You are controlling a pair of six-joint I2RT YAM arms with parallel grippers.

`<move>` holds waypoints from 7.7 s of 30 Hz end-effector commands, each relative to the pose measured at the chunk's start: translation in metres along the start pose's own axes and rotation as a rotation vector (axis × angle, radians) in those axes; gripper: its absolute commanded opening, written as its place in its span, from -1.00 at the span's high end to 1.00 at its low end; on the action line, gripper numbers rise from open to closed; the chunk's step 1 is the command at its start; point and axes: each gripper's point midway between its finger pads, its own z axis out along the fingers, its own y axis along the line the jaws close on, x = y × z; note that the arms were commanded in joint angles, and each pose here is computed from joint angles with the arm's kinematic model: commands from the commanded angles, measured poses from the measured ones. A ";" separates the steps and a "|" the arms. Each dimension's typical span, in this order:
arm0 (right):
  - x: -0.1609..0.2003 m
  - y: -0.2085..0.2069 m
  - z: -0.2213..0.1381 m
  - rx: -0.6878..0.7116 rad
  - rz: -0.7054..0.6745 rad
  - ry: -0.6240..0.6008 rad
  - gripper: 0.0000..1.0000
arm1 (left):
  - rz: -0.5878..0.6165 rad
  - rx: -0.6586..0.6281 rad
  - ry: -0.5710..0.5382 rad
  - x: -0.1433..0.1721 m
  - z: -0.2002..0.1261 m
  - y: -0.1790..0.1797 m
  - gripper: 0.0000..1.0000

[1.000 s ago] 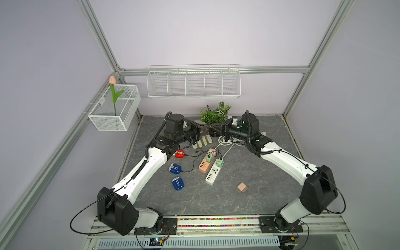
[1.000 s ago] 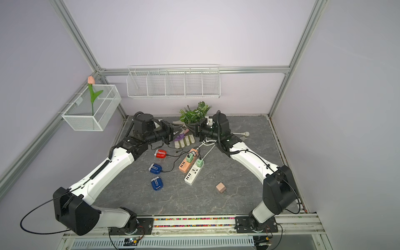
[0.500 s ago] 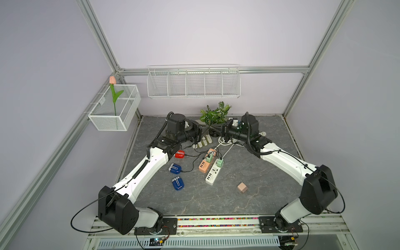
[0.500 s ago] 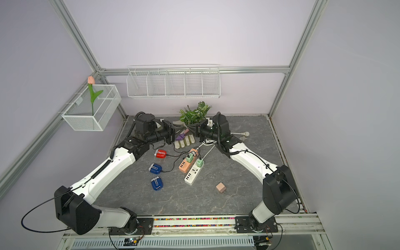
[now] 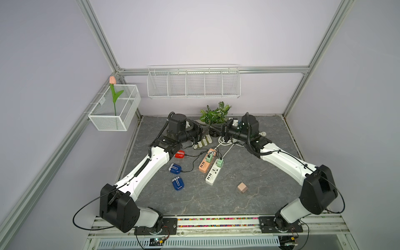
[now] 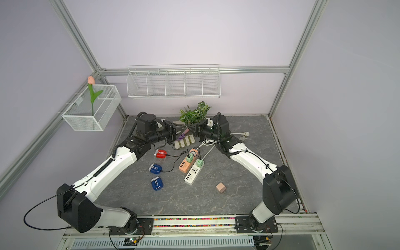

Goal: Charge the electric shaver
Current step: Pick up the charging cable from the center of the board, then move the plug to the center of the board, then pick up the plug from the center of the board, then insert the charging cable into the plug.

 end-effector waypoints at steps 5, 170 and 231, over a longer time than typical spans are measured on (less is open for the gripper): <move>0.006 0.011 -0.006 -0.045 0.006 0.006 0.87 | -0.007 0.019 0.023 0.005 0.002 -0.006 0.69; 0.004 0.035 -0.001 -0.279 -0.040 -0.100 0.86 | 0.021 0.048 -0.061 -0.008 -0.019 -0.010 1.00; 0.055 0.038 0.009 -0.191 0.057 0.113 0.86 | 0.201 -0.005 0.182 0.015 0.023 0.029 1.00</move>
